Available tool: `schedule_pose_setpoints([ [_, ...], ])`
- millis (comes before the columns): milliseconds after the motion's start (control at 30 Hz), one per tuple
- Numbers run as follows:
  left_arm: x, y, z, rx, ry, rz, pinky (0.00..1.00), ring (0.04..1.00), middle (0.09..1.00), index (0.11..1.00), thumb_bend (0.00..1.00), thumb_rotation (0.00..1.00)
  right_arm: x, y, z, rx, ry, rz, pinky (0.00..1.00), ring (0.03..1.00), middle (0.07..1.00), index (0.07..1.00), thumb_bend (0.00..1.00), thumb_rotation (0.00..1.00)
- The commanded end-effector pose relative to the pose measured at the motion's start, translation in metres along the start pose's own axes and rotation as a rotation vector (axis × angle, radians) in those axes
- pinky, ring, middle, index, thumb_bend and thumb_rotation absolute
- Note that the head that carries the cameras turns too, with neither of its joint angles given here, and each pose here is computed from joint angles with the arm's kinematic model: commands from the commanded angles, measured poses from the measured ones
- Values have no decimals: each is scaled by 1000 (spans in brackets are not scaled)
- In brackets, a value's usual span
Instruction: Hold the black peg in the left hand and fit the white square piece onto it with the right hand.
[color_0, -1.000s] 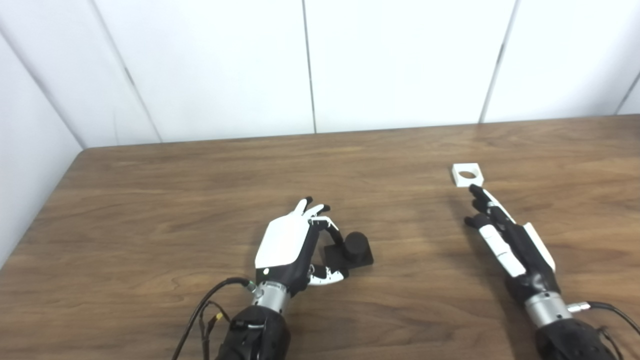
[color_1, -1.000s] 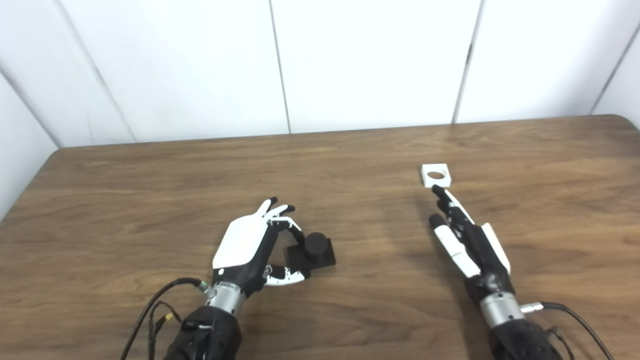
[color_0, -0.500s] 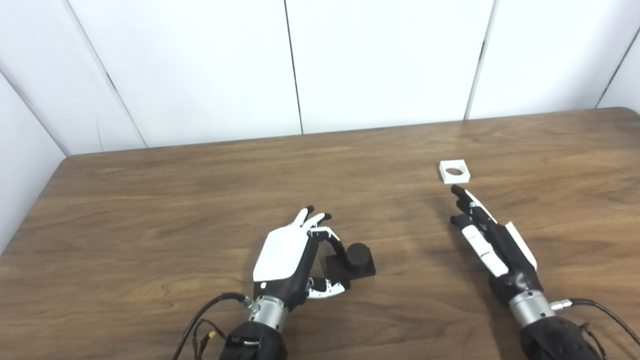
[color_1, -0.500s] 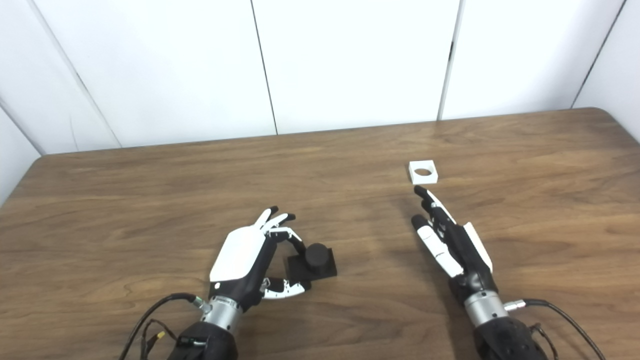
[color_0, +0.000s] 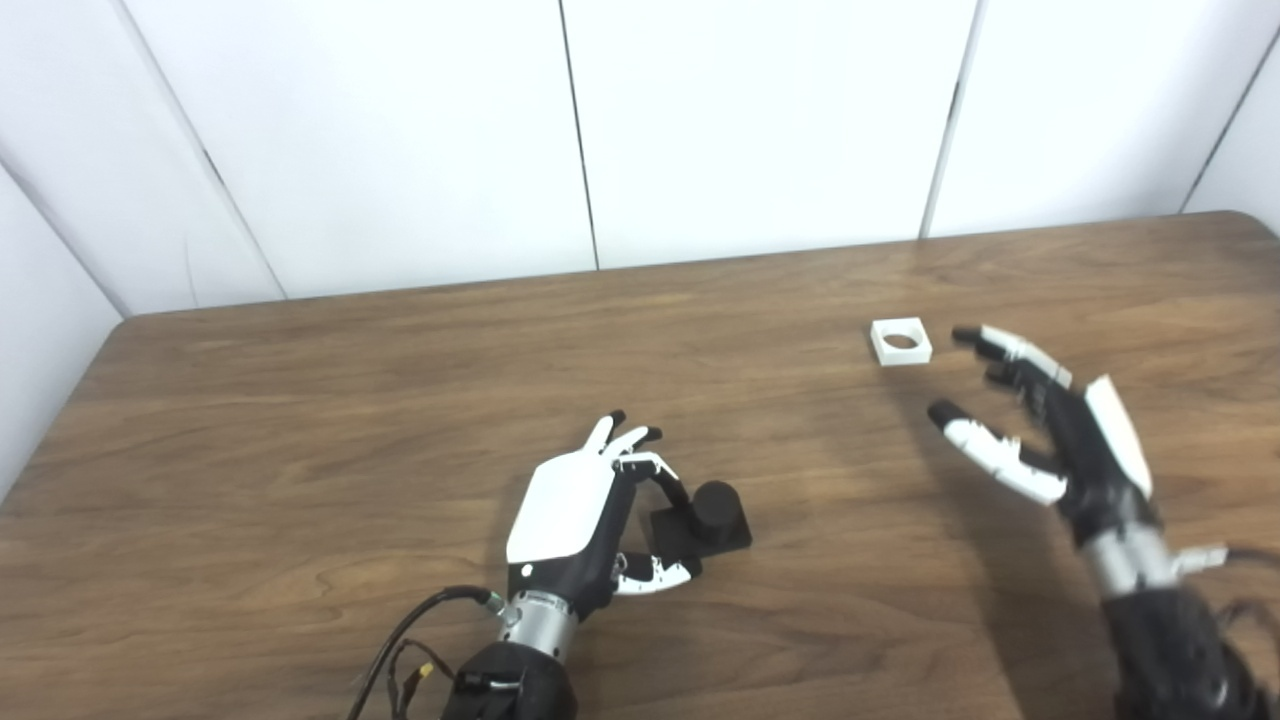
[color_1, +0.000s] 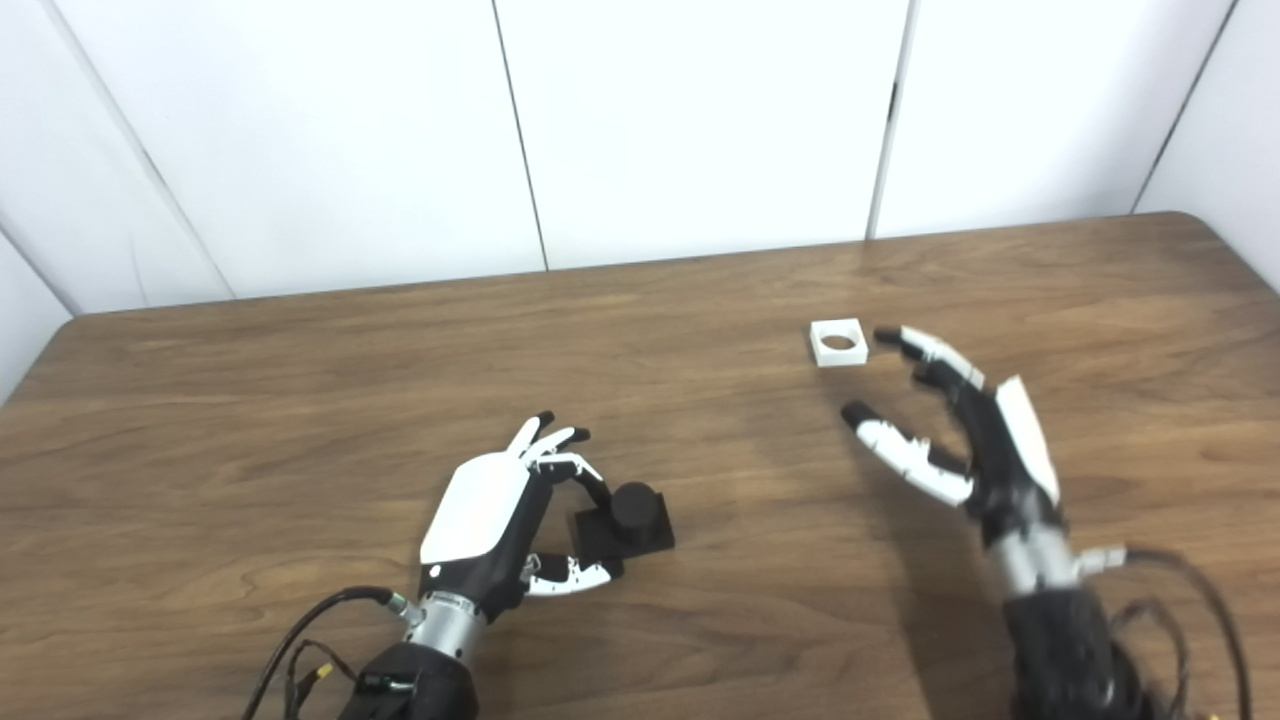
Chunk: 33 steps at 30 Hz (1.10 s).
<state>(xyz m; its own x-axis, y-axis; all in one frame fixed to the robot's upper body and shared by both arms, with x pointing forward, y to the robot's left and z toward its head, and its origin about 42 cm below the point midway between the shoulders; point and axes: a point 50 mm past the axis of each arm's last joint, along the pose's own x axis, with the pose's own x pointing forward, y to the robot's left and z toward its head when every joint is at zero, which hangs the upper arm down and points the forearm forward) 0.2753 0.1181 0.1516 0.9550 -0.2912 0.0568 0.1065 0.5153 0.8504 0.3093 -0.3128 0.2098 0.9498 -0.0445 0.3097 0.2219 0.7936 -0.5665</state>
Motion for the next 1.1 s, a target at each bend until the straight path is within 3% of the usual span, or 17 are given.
schedule_pose_setpoints([
  [0,2,-2,-1,14,4,-1,864,988,891,490,507,73,20,-9,16,-50,-65,-21,774,863,873,757,752,354],
  [100,3,-2,-1,15,7,-1,867,990,892,490,507,73,36,-12,17,-108,-57,-10,794,875,884,752,784,357],
  [400,3,-2,-2,19,14,3,877,992,892,490,508,72,72,-18,6,-207,-23,31,843,927,912,726,847,236],
  [633,2,-2,-1,10,13,3,873,991,887,490,508,72,99,-25,-5,-284,-21,107,942,997,955,717,931,236],
  [867,2,-2,1,8,17,4,889,991,888,490,508,72,121,-31,-5,-323,-19,160,948,1000,952,697,983,250],
  [1067,2,-2,2,11,16,6,889,990,888,490,508,72,140,-37,0,-365,-10,204,953,1000,948,708,963,247],
])
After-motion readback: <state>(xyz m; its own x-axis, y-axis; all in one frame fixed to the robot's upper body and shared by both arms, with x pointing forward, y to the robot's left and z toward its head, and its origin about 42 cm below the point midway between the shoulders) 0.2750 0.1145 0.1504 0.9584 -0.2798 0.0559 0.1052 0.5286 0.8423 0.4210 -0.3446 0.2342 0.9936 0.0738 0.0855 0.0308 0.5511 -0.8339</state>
